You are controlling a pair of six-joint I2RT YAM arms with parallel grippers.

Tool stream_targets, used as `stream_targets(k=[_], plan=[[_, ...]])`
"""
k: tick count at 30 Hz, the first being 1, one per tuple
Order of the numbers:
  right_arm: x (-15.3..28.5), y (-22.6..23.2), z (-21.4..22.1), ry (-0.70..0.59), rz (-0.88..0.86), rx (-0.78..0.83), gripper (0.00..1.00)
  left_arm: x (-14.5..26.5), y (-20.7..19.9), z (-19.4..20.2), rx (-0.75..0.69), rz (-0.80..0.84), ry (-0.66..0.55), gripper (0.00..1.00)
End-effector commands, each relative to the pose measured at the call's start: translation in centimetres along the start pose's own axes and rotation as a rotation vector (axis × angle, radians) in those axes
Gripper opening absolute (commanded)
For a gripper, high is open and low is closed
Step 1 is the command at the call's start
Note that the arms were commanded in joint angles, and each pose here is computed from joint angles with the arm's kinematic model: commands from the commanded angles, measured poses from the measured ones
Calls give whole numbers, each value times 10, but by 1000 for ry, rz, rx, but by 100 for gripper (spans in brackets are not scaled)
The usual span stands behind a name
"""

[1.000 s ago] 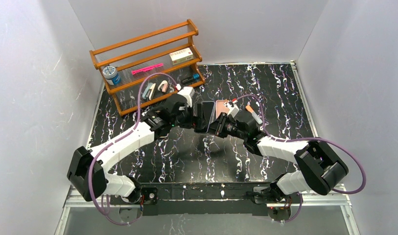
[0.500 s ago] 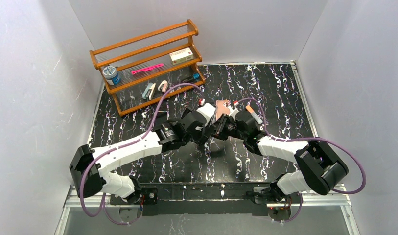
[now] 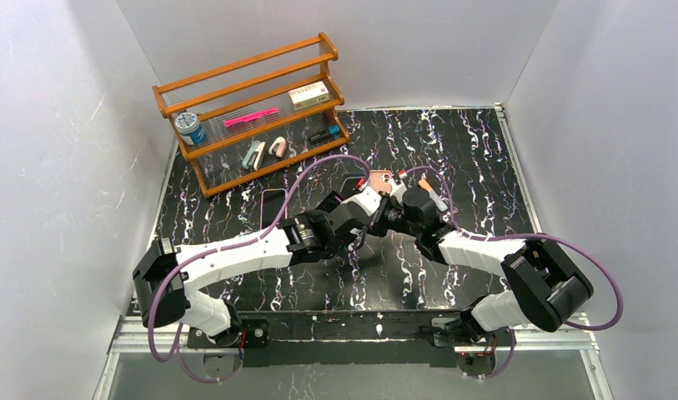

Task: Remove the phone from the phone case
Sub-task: Remove the phone case from the phone.

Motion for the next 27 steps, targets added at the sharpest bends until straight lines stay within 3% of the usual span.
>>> stream_targets(k=[1, 6, 11, 20, 27], plan=[[1, 31, 1, 39, -162, 40, 1, 5, 14, -8, -4, -110, -8, 59], [1, 32, 3, 68, -168, 37, 1, 4, 19, -6, -39, -183, 21, 55], [1, 28, 5, 98, -166, 9, 1, 5, 23, -11, -12, -202, -25, 53], [-1, 29, 8, 159, -184, -11, 1, 2, 16, -18, 4, -148, -129, 50], [1, 33, 11, 188, -199, -17, 1, -4, 12, -15, -32, -146, -111, 49]])
Point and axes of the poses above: each gripper's point midway between its finger pads, its own x axis back along the fingers, its own y axis along the line the jaws close on, z = x × y, the point moved 9 cm from there along x, back along the fingers, and after that the axes turned 15 degrees about -x, right-handed, at the moved point
